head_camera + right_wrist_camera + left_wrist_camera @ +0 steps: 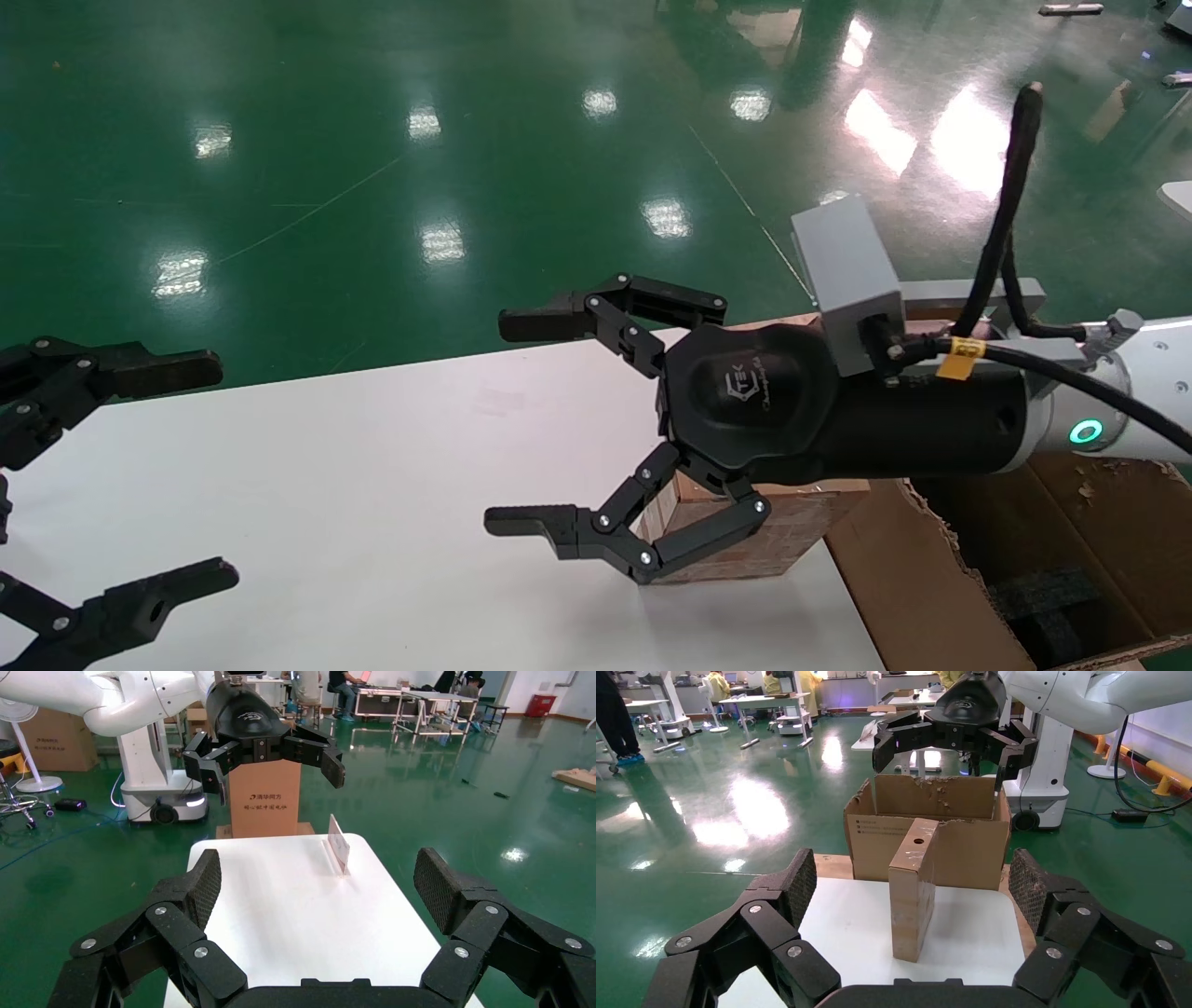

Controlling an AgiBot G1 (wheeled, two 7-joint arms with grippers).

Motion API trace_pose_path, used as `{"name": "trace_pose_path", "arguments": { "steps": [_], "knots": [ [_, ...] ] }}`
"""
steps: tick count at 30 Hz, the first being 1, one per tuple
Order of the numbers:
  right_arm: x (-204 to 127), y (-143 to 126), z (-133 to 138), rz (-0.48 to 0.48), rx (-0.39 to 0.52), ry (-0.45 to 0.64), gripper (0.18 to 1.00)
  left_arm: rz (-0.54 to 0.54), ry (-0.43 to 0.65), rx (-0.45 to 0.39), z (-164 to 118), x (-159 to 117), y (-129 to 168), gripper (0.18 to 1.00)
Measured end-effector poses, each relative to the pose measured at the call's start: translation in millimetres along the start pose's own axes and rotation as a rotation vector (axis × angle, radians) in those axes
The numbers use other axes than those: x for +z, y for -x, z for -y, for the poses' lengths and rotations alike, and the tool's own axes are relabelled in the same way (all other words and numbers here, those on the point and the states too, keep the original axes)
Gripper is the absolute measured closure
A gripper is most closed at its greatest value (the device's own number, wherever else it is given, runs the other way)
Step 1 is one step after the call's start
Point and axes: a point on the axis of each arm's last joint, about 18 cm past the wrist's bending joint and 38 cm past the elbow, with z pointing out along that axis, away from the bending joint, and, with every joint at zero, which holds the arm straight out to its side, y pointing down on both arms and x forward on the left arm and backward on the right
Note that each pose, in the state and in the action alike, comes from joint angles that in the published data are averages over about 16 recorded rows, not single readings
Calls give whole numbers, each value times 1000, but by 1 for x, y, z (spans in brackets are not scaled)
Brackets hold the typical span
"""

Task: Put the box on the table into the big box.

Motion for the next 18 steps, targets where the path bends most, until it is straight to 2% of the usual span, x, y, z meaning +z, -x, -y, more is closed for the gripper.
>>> {"name": "trace_pose_path", "arguments": {
  "steps": [18],
  "knots": [
    [-4, -1, -3, -6, -12, 30, 178, 0, 0, 0, 0, 0, 0, 184]
  ]
}}
